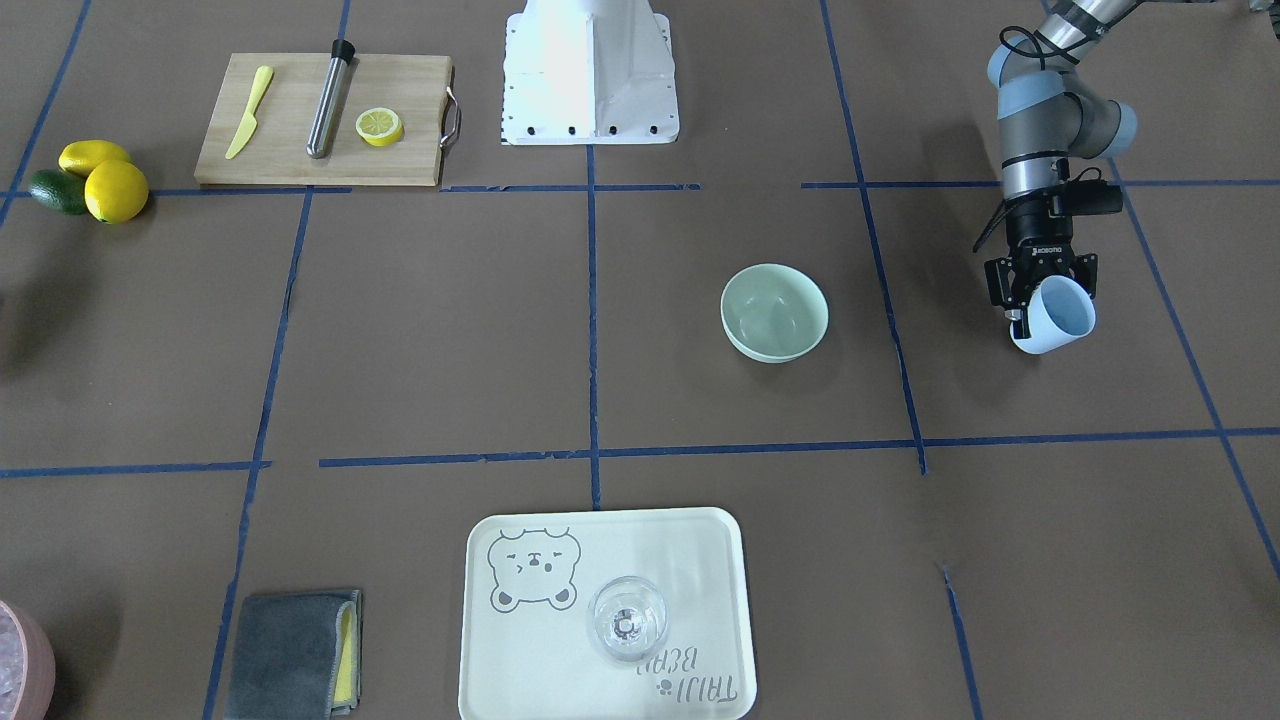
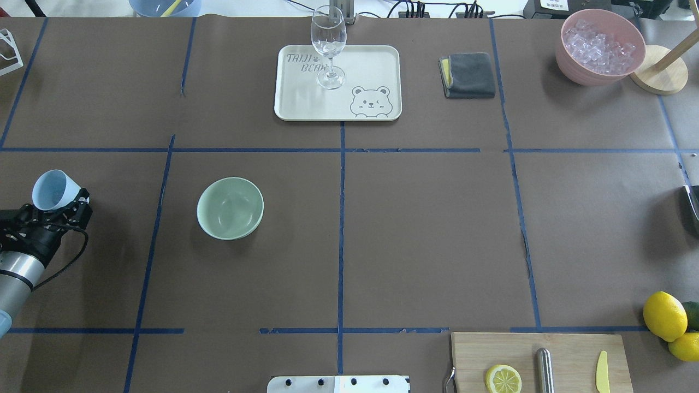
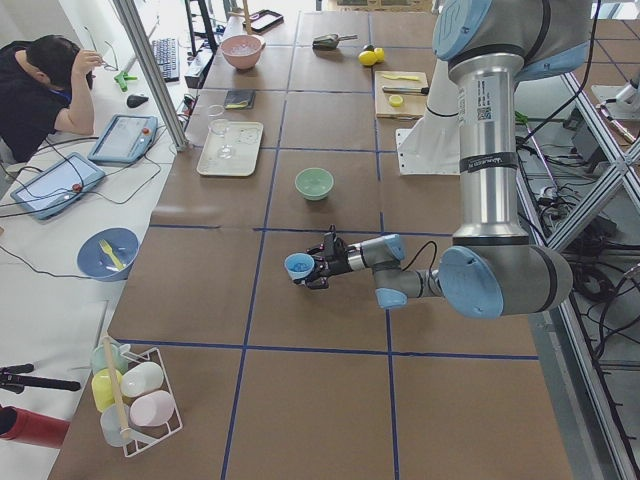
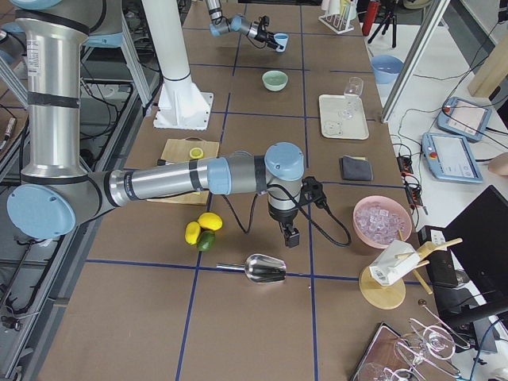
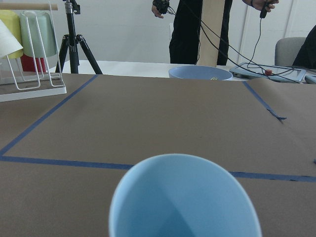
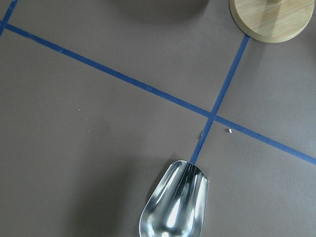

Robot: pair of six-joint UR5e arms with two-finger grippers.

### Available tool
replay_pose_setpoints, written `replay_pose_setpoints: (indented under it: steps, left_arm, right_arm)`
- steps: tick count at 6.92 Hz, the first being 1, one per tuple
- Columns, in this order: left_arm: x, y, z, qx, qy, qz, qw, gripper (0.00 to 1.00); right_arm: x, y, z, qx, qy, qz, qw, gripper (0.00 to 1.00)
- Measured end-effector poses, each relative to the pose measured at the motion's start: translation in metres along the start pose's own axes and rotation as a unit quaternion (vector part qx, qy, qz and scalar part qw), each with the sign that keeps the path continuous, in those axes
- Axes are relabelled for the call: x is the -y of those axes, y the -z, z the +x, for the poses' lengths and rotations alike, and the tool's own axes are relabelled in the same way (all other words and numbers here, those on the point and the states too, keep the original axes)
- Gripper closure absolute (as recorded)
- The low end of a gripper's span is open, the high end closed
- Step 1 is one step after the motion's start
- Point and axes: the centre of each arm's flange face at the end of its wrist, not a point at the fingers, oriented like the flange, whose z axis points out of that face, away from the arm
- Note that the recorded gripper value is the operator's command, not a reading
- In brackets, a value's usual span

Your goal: Pour ice into bowl

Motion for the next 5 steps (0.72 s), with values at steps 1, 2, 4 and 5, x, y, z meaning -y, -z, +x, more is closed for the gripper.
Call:
replay_pose_setpoints:
  steps: [1,2,4,5]
  left_arm:
    - [0.009,0.004,0.009,-0.013,-0.028,0.004,0.9995,1.00]
    - [0.022,0.011,0.024,-0.035,-0.054,0.011,0.9979,1.00]
    - [0.046,0.024,0.056,-0.086,-0.110,0.011,0.9902,1.00]
    - [0.054,0.029,0.069,-0.101,-0.149,0.016,0.9835,1.00]
  right_arm:
    - [-0.001,0.000,0.001,-0.001,-0.002,-0.001,1.0000,0.00]
    - [-0.005,0.000,0.005,-0.002,-0.007,-0.002,1.0000,0.00]
    - [-0.022,-0.001,0.016,-0.003,-0.026,-0.004,0.9996,0.00]
    - [-0.029,-0.001,0.020,-0.002,-0.034,-0.005,0.9994,0.00]
